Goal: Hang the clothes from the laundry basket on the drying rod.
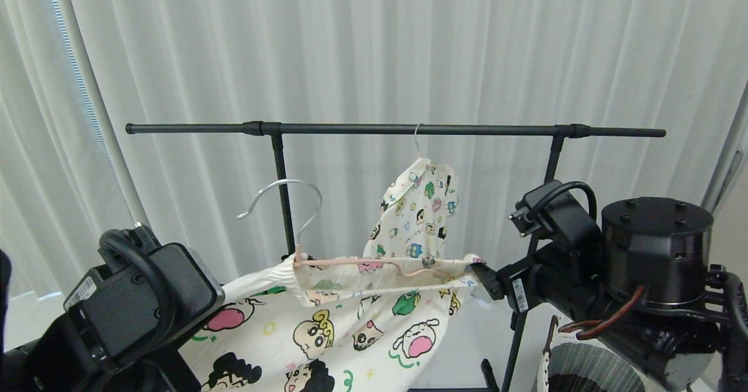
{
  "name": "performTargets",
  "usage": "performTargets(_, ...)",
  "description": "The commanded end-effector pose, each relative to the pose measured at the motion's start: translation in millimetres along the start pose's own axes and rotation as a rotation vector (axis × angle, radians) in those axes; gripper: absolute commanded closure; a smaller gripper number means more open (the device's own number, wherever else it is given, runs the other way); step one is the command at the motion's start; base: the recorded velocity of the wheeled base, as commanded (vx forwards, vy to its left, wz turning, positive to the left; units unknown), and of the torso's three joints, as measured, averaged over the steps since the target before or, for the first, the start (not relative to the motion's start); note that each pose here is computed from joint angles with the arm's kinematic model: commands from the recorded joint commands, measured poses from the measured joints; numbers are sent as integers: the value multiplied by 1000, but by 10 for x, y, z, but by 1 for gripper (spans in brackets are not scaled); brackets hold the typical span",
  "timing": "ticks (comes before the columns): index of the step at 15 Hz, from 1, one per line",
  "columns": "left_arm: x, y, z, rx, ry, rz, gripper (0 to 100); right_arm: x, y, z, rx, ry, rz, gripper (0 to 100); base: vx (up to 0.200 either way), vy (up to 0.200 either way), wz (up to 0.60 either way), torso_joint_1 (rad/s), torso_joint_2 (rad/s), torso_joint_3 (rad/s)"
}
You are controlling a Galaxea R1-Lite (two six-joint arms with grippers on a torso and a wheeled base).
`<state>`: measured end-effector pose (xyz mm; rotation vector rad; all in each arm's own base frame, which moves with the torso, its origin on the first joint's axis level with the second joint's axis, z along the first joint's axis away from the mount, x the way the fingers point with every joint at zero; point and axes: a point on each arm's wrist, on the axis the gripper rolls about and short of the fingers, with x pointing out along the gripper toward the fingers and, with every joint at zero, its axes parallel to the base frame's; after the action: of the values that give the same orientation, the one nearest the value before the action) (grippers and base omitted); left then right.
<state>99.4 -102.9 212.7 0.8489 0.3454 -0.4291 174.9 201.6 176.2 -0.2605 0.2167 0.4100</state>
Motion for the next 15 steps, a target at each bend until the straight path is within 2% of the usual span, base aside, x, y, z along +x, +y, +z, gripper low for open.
performTargets(1, 41, -17, 18, 11, 20, 8, 100, 1, 97, 33, -6, -12, 30, 0, 0, 0, 0, 0, 0, 0)
performTargets(3, 38, -16, 68, 14, 6, 3, 100, 4, 240, 74, -12, -25, 71, 0, 0, 0, 0, 0, 0, 0)
performTargets(8, 15, 6, 103, 4, -13, 10, 100, 38, 272, 61, -20, -18, 72, 0, 0, 0, 0, 0, 0, 0)
performTargets(11, -16, 22, 71, -3, -12, 28, 100, 99, 120, -89, -33, 38, 14, 0, 0, 0, 0, 0, 0, 0)
performTargets(13, -54, 73, 43, -23, -14, 54, 100, 103, -47, -223, -70, 85, -33, 0, 0, 0, 0, 0, 0, 0)
performTargets(15, -72, 79, -11, -28, -8, 62, 100, 94, -116, -295, -99, 110, -49, 0, 0, 0, 0, 0, 0, 0)
